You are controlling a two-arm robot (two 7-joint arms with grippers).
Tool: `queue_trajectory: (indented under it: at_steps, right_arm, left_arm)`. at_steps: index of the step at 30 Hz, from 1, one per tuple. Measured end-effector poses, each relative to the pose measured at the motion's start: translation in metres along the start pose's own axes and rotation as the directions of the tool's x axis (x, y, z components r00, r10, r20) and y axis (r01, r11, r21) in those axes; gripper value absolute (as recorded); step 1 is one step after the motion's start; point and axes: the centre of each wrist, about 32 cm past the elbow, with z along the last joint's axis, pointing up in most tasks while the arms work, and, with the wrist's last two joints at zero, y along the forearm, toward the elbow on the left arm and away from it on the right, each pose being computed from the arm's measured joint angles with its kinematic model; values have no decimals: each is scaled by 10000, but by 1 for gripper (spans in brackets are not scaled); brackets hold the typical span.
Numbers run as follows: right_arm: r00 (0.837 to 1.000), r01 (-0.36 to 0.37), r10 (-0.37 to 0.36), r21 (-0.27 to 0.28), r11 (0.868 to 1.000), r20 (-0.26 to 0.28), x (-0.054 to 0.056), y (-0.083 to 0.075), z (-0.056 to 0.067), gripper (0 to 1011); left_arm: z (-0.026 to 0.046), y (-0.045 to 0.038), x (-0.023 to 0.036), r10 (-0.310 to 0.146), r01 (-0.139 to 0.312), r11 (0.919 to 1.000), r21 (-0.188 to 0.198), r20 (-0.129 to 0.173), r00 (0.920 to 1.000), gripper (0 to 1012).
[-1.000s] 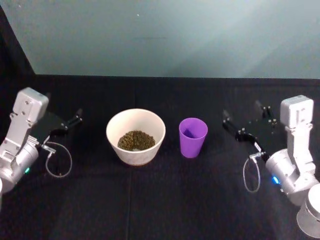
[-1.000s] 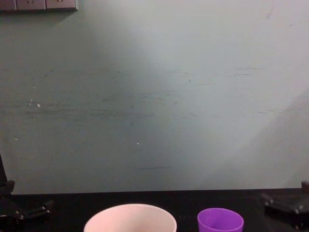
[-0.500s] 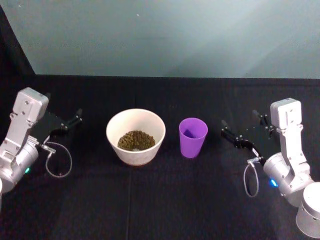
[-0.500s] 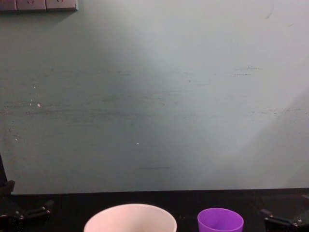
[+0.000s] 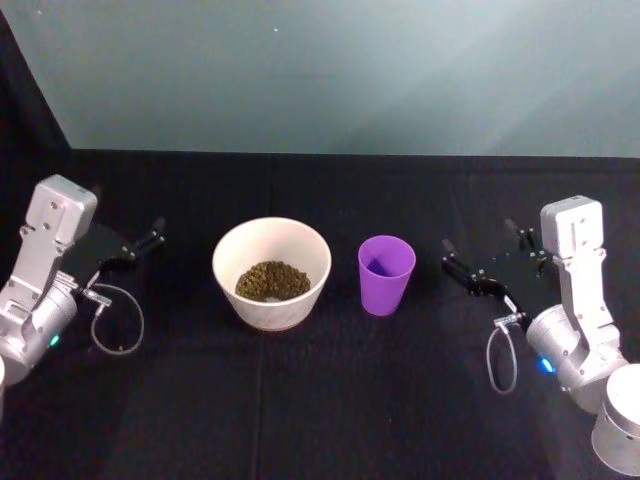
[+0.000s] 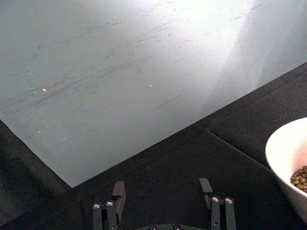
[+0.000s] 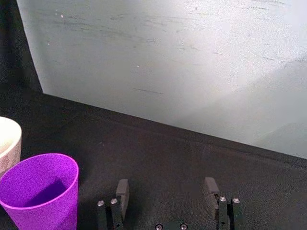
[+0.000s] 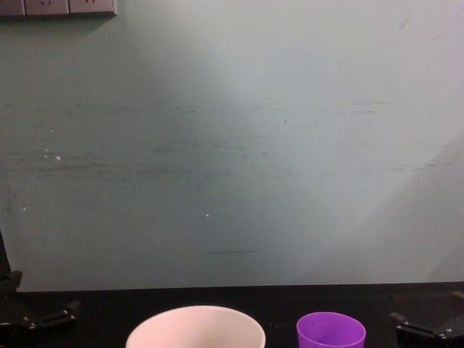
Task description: Pick up the cup and pour the mung beans from the cup into the bowl.
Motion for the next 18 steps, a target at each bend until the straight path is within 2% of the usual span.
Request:
queue_trajectory:
  at_steps: [18]
  right_arm:
    - [10000,-16,16,13,10000,-3,0,0,0,1002]
  left_arm:
    - [0,0,0,0,0,10000,0,0,10000,1000]
